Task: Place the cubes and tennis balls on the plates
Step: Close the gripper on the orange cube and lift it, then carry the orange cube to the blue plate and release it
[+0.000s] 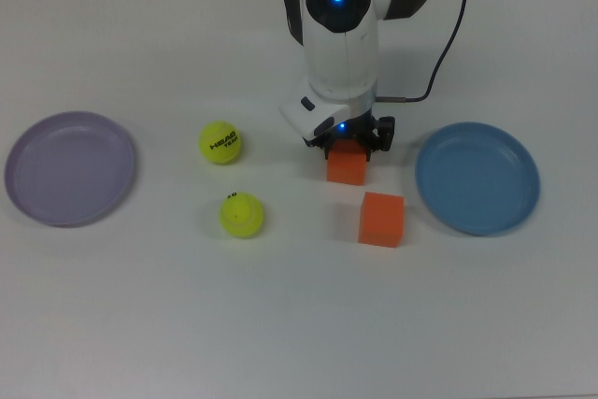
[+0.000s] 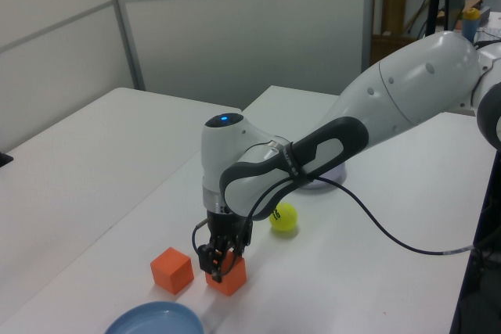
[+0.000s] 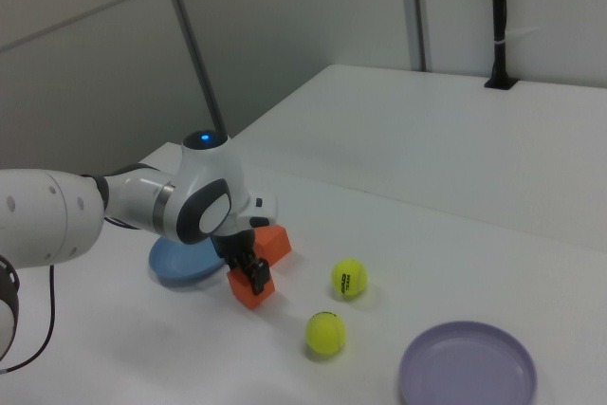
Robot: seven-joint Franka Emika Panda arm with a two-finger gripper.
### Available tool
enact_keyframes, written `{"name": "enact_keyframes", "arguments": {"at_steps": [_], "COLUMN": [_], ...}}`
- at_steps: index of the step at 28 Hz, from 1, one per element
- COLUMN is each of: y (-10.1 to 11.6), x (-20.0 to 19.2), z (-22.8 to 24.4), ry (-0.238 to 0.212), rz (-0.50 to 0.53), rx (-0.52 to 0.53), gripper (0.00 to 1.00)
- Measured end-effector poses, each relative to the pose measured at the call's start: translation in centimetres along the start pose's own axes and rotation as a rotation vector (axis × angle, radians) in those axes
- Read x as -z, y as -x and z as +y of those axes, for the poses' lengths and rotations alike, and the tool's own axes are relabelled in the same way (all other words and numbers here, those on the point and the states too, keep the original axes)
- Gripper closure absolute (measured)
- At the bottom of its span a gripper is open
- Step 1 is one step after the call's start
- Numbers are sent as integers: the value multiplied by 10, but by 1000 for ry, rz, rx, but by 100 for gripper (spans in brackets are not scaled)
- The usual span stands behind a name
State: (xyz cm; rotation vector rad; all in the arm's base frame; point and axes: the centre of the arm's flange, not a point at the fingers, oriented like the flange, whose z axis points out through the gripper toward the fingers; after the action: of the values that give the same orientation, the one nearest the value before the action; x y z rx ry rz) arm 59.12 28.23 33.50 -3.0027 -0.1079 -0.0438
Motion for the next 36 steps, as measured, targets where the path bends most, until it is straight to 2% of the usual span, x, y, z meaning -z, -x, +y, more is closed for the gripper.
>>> {"name": "enact_keyframes", "arguments": {"at_steps": [4, 9, 12, 16, 21, 26, 31, 36], "y": [-2, -3, -2, 7, 21, 31, 37, 41], "x": [22, 74, 103, 121, 116, 81, 51, 33], "z": [-3, -13, -31, -69, -118, -157, -184, -197], "ry": [-12, -41, -68, -93, -73, -41, -57, -50], "rz": [35, 114, 158, 186, 203, 185, 203, 225], "rx": [4, 13, 16, 40, 45, 56, 62, 49], "gripper": [36, 38, 38, 38, 38, 38, 38, 38]}}
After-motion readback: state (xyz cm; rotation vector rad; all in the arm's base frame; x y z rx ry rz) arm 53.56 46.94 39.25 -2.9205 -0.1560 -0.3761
